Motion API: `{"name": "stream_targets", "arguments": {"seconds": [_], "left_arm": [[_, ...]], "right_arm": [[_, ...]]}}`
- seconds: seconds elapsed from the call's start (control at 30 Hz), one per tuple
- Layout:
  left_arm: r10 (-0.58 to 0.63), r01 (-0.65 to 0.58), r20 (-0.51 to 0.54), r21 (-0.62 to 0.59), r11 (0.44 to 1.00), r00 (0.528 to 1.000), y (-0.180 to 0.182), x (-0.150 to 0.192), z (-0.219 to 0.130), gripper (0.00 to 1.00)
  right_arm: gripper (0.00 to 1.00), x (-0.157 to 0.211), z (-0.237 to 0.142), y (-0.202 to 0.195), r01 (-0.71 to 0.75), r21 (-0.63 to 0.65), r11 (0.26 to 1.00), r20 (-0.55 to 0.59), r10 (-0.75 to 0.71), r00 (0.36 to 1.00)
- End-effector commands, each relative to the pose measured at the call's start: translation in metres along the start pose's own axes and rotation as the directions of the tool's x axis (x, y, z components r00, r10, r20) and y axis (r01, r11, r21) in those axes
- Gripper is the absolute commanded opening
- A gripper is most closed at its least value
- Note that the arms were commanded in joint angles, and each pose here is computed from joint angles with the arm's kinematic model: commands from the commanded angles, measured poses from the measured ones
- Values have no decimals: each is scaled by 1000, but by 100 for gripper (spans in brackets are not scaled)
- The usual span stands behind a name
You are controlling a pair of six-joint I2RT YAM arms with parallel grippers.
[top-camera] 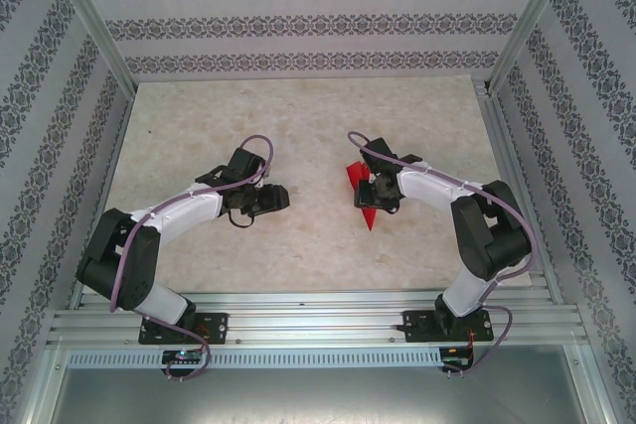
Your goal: Fold a paper plane with a square sheet of paper (fold left side to right side)
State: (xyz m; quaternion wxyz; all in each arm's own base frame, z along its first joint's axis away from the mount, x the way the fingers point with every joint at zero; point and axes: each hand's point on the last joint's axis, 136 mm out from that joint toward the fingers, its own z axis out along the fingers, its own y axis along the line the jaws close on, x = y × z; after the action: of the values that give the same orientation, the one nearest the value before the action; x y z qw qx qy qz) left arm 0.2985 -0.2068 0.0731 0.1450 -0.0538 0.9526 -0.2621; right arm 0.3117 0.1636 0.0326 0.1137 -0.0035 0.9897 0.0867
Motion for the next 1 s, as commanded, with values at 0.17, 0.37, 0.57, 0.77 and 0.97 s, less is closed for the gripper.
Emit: {"name": "stream_targets", "arguments": {"seconds": [0.17, 0.37, 0.57, 0.77, 0.97], "left_arm": [[20, -19, 12, -10, 1000, 1000, -1, -2, -6, 56], [22, -22, 10, -10, 1000, 1000, -2, -1, -6, 56], [20, -20, 9, -10, 1000, 1000, -1, -1, -4, 56], [16, -16, 6, -9, 1000, 1000, -1, -1, -3, 56], [11, -11, 6, -3, 1000, 1000, -2, -2, -2, 56]], "right_arm": [[33, -3, 11, 4, 35, 0, 999, -14, -35, 999], [26, -6, 7, 1, 55, 34, 998, -4, -55, 998], [34, -8, -3, -2, 78, 64, 995, 7, -78, 997], [34, -7, -8, -5, 111, 108, 988, 7, -113, 994], [32, -14, -16, -7, 111, 129, 985, 34, -117, 993]]}}
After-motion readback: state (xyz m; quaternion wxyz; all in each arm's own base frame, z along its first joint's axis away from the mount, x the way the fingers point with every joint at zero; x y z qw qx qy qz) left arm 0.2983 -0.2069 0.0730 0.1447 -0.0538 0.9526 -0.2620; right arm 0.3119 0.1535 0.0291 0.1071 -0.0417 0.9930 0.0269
